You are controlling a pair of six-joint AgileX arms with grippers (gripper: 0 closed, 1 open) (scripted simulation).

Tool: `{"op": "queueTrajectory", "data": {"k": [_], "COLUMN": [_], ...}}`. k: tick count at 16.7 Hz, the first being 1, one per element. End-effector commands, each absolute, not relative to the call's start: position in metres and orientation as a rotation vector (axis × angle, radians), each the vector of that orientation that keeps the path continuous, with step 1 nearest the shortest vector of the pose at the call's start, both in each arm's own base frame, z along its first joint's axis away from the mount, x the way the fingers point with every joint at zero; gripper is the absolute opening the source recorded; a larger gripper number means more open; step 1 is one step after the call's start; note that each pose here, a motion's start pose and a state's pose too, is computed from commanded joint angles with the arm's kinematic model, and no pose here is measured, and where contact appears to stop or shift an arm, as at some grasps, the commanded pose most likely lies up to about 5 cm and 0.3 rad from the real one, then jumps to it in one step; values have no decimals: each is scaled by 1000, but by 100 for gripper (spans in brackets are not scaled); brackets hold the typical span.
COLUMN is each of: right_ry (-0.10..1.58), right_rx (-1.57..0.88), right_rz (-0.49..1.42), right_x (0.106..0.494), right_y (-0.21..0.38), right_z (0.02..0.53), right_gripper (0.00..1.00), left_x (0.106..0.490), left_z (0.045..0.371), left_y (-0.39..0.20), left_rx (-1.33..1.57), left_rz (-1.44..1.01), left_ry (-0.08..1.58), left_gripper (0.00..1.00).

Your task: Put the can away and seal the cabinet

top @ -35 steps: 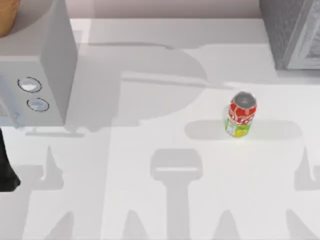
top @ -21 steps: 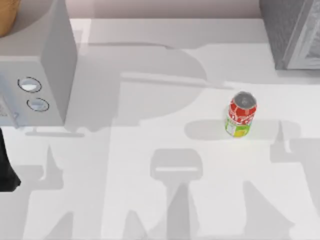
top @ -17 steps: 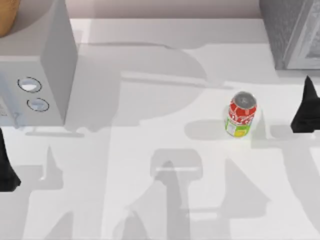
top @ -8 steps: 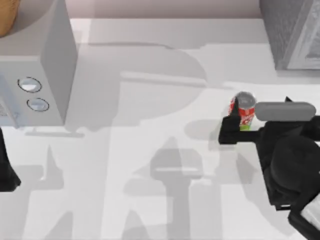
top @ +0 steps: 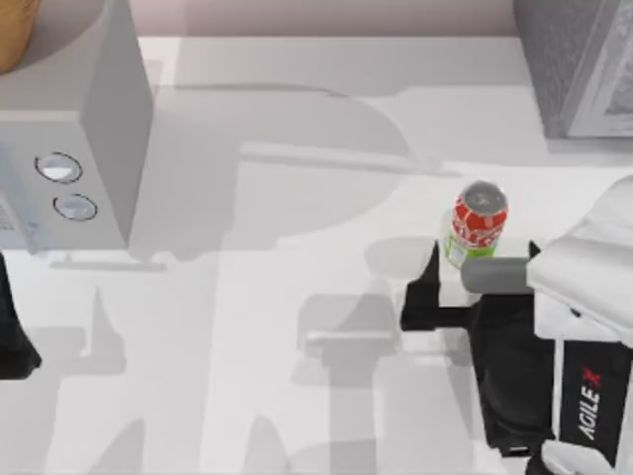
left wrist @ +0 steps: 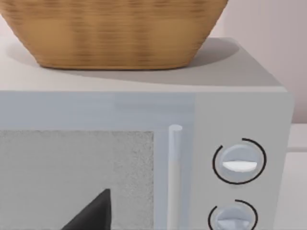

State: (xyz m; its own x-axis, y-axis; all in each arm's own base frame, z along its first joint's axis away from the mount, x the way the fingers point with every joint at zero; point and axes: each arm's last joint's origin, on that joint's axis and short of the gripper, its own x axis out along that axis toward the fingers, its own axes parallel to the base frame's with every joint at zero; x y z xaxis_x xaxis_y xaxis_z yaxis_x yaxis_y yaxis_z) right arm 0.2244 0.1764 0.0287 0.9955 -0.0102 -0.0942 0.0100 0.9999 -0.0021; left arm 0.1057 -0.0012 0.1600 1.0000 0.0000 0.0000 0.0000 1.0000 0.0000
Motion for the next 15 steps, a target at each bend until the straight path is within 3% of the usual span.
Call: {"op": "queueTrajectory", "data": {"k": [7,15], "right_ry": [96,94], "right_rx": [-2,-2], "right_rz": [-11,-10], "right_x": [229,284], "right_y": [176,176], "right_z": [28,23], "right_gripper": [100,100], "left_x": [106,106], "left_z": [160,160], "left_y": [-1,-1], "left_rx": [0,0], "left_rz": [0,0], "left_ry": [0,0], "left_gripper": [100,100]}}
